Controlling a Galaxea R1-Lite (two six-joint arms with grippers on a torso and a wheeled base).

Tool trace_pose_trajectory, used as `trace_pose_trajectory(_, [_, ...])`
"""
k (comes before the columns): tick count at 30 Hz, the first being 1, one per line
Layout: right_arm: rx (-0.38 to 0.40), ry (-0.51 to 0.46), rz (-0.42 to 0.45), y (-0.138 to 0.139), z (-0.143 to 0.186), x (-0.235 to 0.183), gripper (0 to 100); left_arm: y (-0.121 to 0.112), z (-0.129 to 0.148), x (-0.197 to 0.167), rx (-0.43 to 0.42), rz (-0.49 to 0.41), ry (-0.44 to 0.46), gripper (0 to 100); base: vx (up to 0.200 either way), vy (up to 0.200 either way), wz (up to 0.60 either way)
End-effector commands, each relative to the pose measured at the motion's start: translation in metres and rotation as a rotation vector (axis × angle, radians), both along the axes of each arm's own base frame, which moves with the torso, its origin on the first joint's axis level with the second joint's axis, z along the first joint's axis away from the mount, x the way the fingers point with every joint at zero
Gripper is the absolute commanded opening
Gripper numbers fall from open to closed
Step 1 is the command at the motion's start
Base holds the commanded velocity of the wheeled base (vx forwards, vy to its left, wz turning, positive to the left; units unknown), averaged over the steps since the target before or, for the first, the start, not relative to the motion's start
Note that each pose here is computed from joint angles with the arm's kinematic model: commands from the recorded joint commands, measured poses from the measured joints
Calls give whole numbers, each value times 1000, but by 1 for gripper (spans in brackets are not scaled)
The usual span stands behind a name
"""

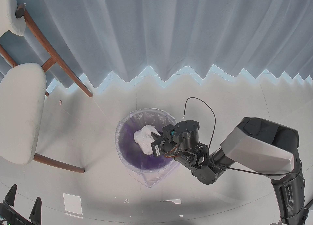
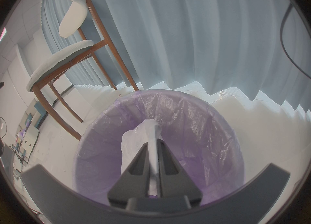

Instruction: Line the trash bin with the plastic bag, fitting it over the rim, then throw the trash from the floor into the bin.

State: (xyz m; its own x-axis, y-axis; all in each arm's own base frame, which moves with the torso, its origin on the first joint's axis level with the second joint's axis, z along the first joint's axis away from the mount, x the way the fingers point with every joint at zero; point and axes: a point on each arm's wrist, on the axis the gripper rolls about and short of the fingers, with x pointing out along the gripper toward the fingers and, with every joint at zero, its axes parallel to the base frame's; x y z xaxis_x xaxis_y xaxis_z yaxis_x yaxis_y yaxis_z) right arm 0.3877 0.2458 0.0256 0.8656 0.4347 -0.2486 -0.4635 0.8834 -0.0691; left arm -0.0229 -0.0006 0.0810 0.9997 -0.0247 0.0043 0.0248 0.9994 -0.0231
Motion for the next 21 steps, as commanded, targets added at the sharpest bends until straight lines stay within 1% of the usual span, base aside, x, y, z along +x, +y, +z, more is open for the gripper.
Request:
trace_pose_trajectory(1, [-2, 5, -1, 0, -4, 1, 0, 0, -5, 0, 0, 0, 1, 100, 0, 0, 0])
trace_pose_trajectory(21, [-4, 3, -1, 3, -3, -1, 0, 0, -5, 0, -1, 0, 1, 100, 0, 0, 0])
